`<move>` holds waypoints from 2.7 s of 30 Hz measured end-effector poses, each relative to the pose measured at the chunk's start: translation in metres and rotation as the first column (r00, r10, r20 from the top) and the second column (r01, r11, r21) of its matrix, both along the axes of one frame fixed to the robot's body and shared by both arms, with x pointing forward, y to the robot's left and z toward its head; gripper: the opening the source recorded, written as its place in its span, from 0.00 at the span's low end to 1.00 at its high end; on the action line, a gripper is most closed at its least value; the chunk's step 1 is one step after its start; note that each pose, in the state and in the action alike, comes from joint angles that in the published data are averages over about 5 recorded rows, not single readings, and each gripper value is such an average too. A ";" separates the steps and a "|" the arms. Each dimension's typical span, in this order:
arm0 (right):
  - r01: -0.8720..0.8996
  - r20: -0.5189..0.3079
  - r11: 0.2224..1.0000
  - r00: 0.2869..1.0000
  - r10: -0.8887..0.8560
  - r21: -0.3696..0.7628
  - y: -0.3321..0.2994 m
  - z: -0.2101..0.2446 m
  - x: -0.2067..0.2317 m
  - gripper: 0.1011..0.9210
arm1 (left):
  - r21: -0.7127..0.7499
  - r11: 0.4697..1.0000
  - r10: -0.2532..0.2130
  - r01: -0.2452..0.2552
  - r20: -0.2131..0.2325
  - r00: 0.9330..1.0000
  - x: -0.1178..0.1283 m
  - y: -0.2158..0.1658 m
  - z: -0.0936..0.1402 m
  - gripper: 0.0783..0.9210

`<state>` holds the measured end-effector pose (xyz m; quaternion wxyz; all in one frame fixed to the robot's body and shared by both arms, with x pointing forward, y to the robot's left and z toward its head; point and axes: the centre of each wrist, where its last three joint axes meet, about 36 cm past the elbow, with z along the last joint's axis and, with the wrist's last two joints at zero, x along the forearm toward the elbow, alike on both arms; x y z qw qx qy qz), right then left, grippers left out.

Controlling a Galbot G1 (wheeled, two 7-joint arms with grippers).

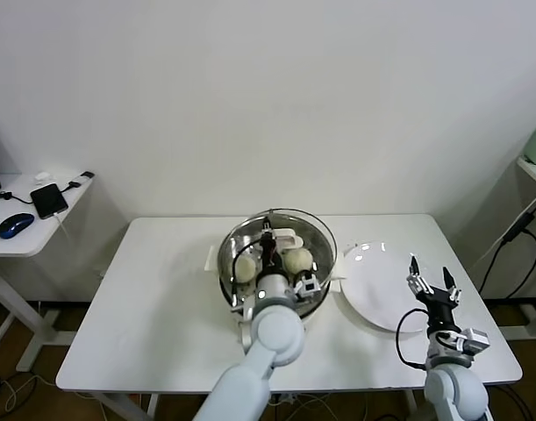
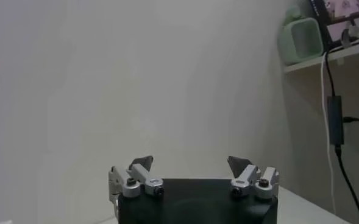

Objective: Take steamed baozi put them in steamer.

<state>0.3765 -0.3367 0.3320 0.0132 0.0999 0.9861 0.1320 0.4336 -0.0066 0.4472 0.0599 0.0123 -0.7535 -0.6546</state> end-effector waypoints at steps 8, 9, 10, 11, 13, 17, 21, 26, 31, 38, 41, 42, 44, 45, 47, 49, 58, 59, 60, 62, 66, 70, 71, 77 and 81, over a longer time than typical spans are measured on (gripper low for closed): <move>0.002 0.002 1.000 1.000 -0.002 0.003 0.001 -0.001 0.001 0.88 | 0.052 0.999 0.013 -0.013 -0.006 1.000 -0.001 -0.001 -0.010 0.11; 0.003 0.002 1.000 1.000 -0.003 0.003 0.001 -0.001 0.001 0.88 | 0.056 0.998 0.015 -0.015 -0.006 1.000 -0.001 -0.001 -0.011 0.11; 0.003 0.002 1.000 1.000 -0.003 0.002 0.000 -0.001 0.000 0.88 | 0.060 0.998 0.017 -0.016 -0.007 1.000 -0.001 -0.001 -0.011 0.11; 0.004 0.002 1.000 1.000 -0.004 0.002 0.000 -0.002 0.000 0.88 | 0.063 0.998 0.018 -0.018 -0.007 1.000 -0.002 -0.001 -0.012 0.11; 0.005 0.002 1.000 1.000 -0.005 0.002 0.000 -0.002 0.000 0.88 | 0.069 0.997 0.019 -0.018 -0.009 1.000 -0.002 -0.001 -0.014 0.11; 0.006 0.002 1.000 1.000 -0.006 0.002 0.000 -0.003 0.000 0.88 | 0.080 0.997 0.018 -0.017 -0.012 1.000 -0.003 -0.002 -0.017 0.11; 0.007 0.003 1.000 1.000 -0.007 0.002 0.000 -0.003 0.000 0.88 | 0.090 0.996 0.021 -0.020 -0.011 1.000 -0.001 -0.002 -0.020 0.11; 0.008 0.002 1.000 1.000 -0.008 0.002 -0.001 -0.003 -0.001 0.88 | 0.101 0.995 0.024 -0.023 -0.007 1.000 0.000 -0.002 -0.023 0.11; 0.008 0.001 1.000 1.000 -0.008 0.002 -0.001 -0.003 -0.002 0.88 | 0.103 0.994 0.023 -0.022 -0.010 1.000 -0.002 -0.002 -0.024 0.12; 0.005 0.003 1.000 1.000 -0.005 0.002 0.002 -0.004 0.000 0.88 | 0.071 0.997 0.015 -0.013 -0.019 1.000 -0.012 -0.002 -0.020 0.30; 0.004 0.004 1.000 1.000 -0.004 0.002 0.003 -0.004 0.000 0.88 | 0.048 0.999 0.008 -0.007 -0.020 1.000 -0.019 -0.002 -0.016 0.40; 0.004 0.004 1.000 1.000 -0.004 0.002 0.003 -0.004 0.000 0.88 | 0.039 0.999 0.006 -0.005 -0.021 1.000 -0.021 -0.002 -0.015 0.43; 0.004 0.003 1.000 1.000 -0.004 0.001 0.004 -0.004 0.000 0.88 | 0.019 1.000 0.002 -0.002 -0.024 1.000 -0.026 -0.001 -0.012 0.50; 0.004 0.002 1.000 1.000 -0.004 0.001 0.004 -0.004 0.000 0.88 | 0.009 1.000 0.000 0.000 -0.026 1.000 -0.029 -0.001 -0.011 0.54; 0.005 0.000 1.000 1.000 -0.005 0.001 0.004 -0.005 -0.001 0.88 | -0.011 1.000 -0.007 0.007 -0.028 1.000 -0.034 0.001 -0.008 0.61; 0.005 -0.002 1.000 1.000 -0.005 0.000 0.004 -0.006 -0.001 0.88 | -0.030 0.999 -0.022 0.021 -0.028 0.999 -0.039 0.003 -0.005 0.68; 0.001 -0.003 1.000 1.000 -0.001 0.000 0.007 -0.007 -0.001 0.88 | -0.101 0.992 -0.074 0.072 -0.019 0.997 -0.063 0.011 0.009 0.88; 0.001 -0.003 1.000 1.000 -0.001 0.000 0.008 -0.007 -0.001 0.88 | -0.108 0.991 -0.075 0.073 -0.016 0.997 -0.065 0.012 0.011 0.88; 0.000 -0.003 1.000 1.000 0.000 0.000 0.008 -0.007 -0.002 0.88 | -0.114 0.991 -0.076 0.074 -0.012 0.997 -0.067 0.014 0.013 0.88; -0.003 -0.001 1.000 1.000 0.003 0.001 0.009 -0.007 -0.002 0.88 | -0.126 0.989 -0.075 0.074 -0.005 0.997 -0.072 0.017 0.016 0.88; -0.014 0.001 1.000 1.000 0.014 0.000 0.010 -0.007 -0.005 0.88 | -0.150 0.986 -0.066 0.067 0.013 0.998 -0.079 0.027 0.023 0.88; -0.044 -0.004 0.999 0.999 0.044 -0.006 0.014 -0.007 -0.009 0.88 | -0.180 0.983 -0.041 0.046 0.037 0.999 -0.083 0.043 0.028 0.88; -0.056 -0.004 0.998 0.998 0.056 -0.008 0.015 -0.007 -0.011 0.88 | -0.189 0.981 -0.032 0.040 0.044 0.999 -0.084 0.048 0.030 0.88; -0.140 0.008 0.990 0.990 0.140 -0.019 0.020 -0.009 -0.024 0.88 | -0.264 0.964 0.019 0.002 0.076 0.997 -0.080 0.094 0.027 0.88; -0.190 0.013 0.982 0.982 0.190 -0.020 0.024 -0.007 -0.034 0.88 | -0.374 0.927 0.027 0.001 0.071 0.997 -0.077 0.136 0.014 0.88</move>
